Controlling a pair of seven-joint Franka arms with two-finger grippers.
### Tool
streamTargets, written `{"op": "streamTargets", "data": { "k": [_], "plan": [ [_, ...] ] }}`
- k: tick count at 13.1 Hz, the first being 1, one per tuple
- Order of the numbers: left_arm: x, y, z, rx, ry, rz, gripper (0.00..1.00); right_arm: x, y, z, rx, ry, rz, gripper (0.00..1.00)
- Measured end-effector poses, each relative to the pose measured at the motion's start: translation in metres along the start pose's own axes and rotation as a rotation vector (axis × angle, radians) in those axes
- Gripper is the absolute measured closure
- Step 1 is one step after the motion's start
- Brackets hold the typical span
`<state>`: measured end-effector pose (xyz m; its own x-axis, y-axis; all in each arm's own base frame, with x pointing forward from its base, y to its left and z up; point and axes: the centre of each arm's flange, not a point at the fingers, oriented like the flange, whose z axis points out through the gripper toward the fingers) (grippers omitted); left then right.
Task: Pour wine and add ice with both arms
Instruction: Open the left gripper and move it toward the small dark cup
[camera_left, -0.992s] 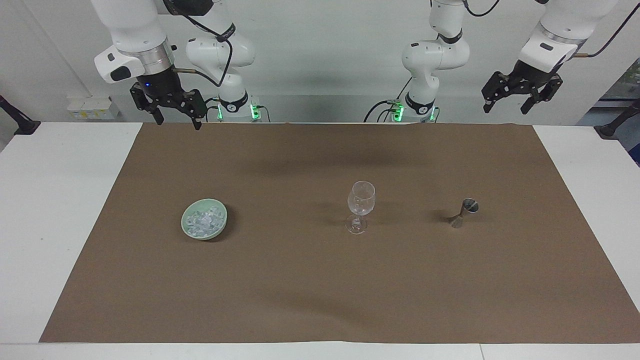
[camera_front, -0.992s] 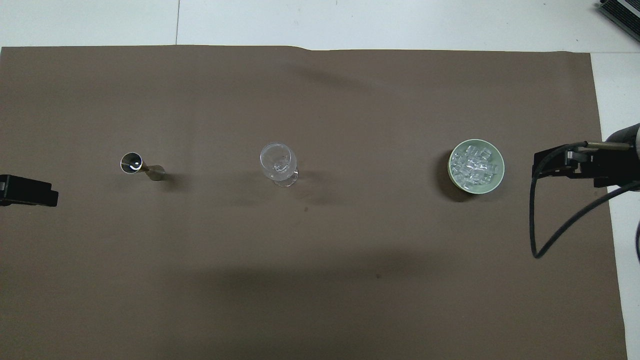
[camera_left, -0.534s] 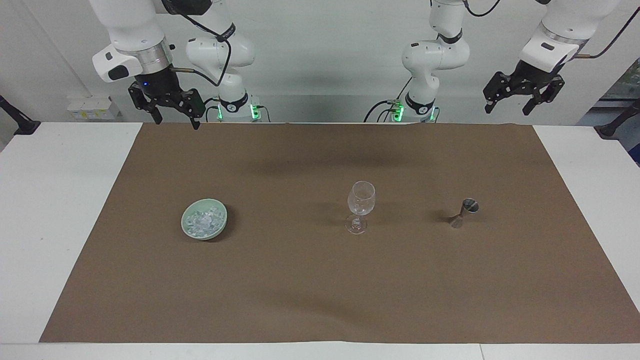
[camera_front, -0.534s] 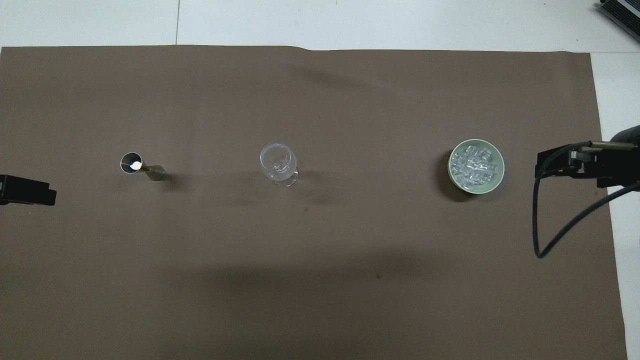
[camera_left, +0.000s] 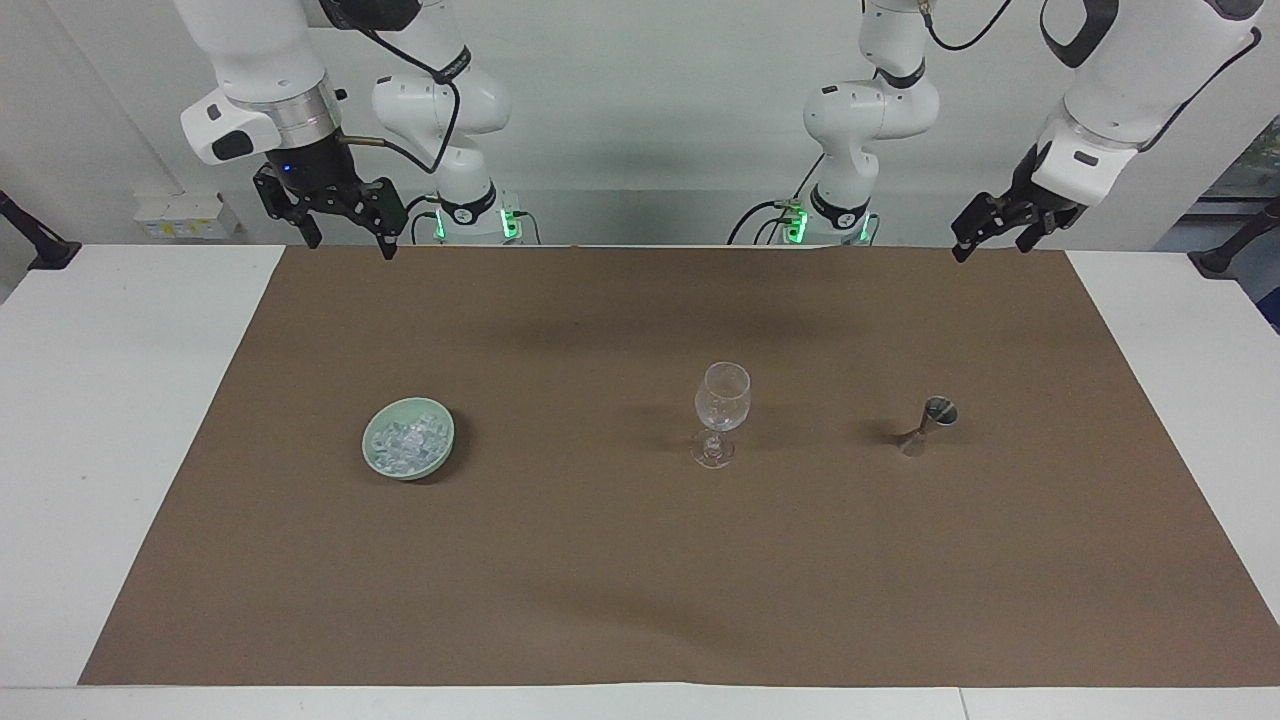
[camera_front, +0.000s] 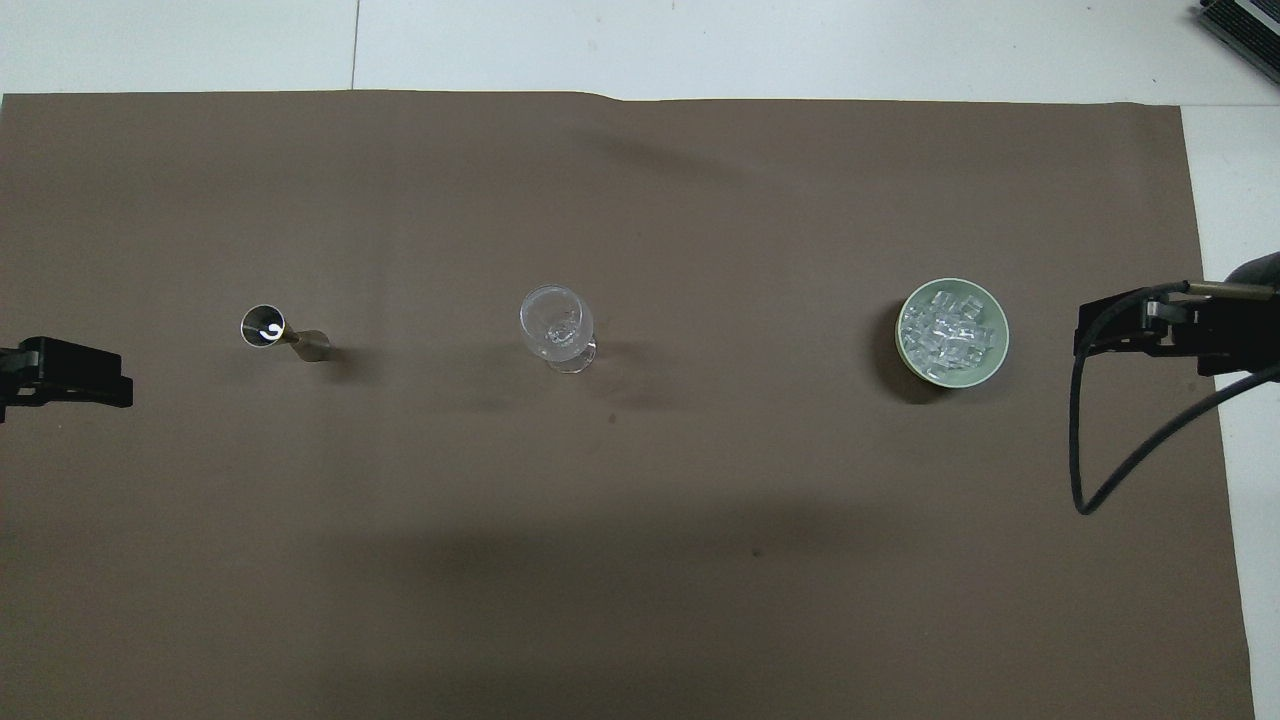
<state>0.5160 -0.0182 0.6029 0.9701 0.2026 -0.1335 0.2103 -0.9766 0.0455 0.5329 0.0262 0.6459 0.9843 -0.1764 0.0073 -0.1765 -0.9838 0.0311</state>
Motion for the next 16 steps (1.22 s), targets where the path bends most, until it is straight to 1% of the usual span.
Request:
{"op": "streamTargets", "data": {
  "k": [1, 3, 6, 9, 12, 16],
  "plan": [
    [0.007, -0.008, 0.006, -0.012, -0.012, -0.055, 0.0, 0.0, 0.0, 0.0, 0.0, 0.0, 0.0, 0.0],
    [0.017, -0.014, 0.012, -0.043, -0.014, -0.175, 0.0, 0.0, 0.0, 0.0, 0.001, 0.0, 0.0, 0.0],
    [0.026, -0.012, 0.02, -0.086, -0.032, -0.369, 0.0, 0.0, 0.0, 0.0, 0.001, 0.0, 0.001, 0.0],
    [0.038, -0.023, 0.03, -0.12, -0.06, -0.518, 0.0, 0.0, 0.0, 0.0, 0.001, 0.0, 0.001, 0.0],
    [0.048, -0.04, 0.038, -0.161, -0.101, -0.663, 0.0, 0.0, 0.001, 0.0, 0.001, 0.0, 0.002, 0.0],
    [0.061, -0.067, 0.048, -0.248, -0.187, -0.917, 0.0, 0.0, 0.001, 0.0, 0.001, 0.0, 0.003, 0.0]
  ]
}}
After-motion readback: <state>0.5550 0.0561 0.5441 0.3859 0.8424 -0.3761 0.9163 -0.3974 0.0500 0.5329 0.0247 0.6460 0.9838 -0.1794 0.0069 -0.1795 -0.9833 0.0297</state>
